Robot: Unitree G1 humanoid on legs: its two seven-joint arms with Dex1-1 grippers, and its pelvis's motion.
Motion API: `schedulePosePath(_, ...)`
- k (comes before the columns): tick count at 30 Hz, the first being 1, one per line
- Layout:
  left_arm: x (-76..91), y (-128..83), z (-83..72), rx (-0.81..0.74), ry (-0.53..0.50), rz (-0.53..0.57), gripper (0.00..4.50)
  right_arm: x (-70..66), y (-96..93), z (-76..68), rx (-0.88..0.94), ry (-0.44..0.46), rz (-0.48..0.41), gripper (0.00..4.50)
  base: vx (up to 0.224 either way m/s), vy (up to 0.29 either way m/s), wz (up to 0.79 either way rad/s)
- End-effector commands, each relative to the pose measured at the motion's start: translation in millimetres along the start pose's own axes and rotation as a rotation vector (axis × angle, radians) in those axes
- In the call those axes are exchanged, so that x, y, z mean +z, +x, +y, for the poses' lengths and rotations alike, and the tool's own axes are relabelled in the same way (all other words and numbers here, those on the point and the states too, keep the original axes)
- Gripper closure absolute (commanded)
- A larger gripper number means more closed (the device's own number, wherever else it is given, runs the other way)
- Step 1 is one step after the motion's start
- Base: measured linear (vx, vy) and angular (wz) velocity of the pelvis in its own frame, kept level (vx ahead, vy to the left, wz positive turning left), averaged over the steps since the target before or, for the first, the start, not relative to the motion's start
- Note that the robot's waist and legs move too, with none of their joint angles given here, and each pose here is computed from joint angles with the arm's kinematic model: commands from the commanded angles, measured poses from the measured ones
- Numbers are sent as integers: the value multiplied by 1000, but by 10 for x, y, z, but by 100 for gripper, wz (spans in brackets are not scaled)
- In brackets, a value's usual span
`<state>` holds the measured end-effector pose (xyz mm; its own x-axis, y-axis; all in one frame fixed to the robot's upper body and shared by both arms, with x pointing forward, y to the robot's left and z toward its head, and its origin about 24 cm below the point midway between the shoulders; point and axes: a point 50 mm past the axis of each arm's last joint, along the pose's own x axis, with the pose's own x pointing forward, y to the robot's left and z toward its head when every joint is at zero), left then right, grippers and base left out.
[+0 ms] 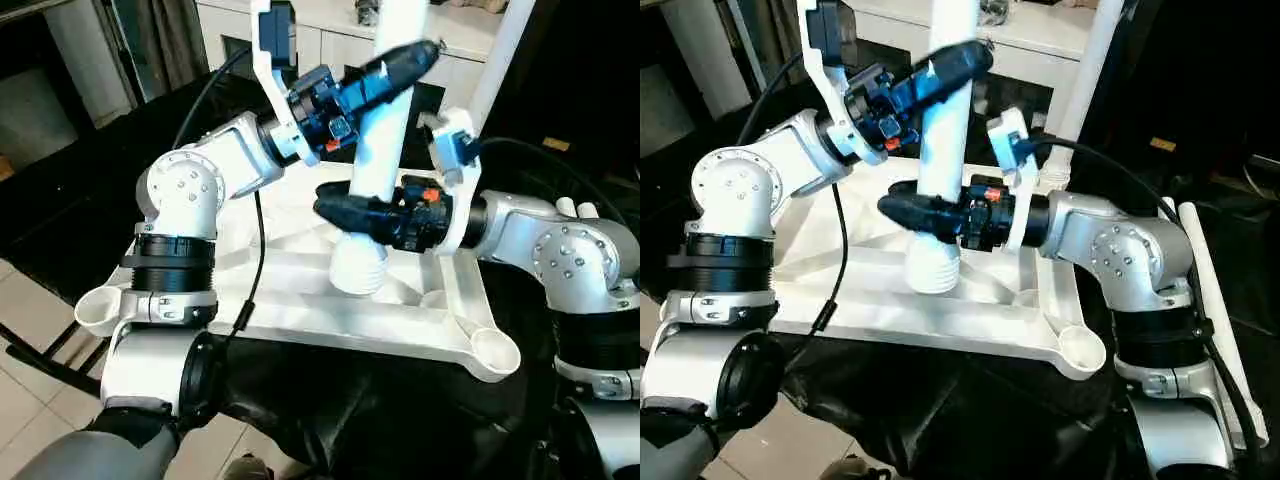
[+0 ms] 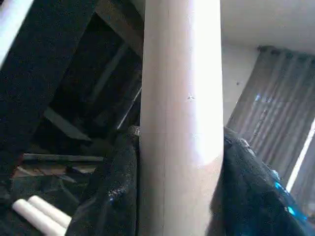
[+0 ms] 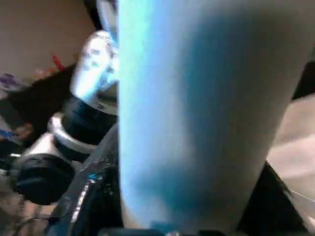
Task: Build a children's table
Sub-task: Insert table leg to table base
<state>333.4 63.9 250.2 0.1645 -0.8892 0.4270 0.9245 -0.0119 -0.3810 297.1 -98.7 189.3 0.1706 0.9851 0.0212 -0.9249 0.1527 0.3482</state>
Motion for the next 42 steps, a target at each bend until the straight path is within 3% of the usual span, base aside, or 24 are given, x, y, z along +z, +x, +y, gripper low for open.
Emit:
schedulePosePath(1,4,37,-47,-18,32,15,270,-32,-14,-29,-66,-27,32,166,0,0,0)
schedulePosePath(4,-2,19,-21,2,53,27,270,-53,-21,-114,-233,-78,86,146,0,0,0)
schedulePosePath(13,8,-10,35,42,124,22,270,-124,-20,-96,-305,-43,112,146,0,0,0)
schedulePosePath(25,-18,-19,68,61,194,33,270,-145,44,-109,-431,36,35,146,0,0,0)
schedulePosePath(42,-35,-45,83,50,220,45,270,-136,0,-93,-517,45,24,146,0,0,0)
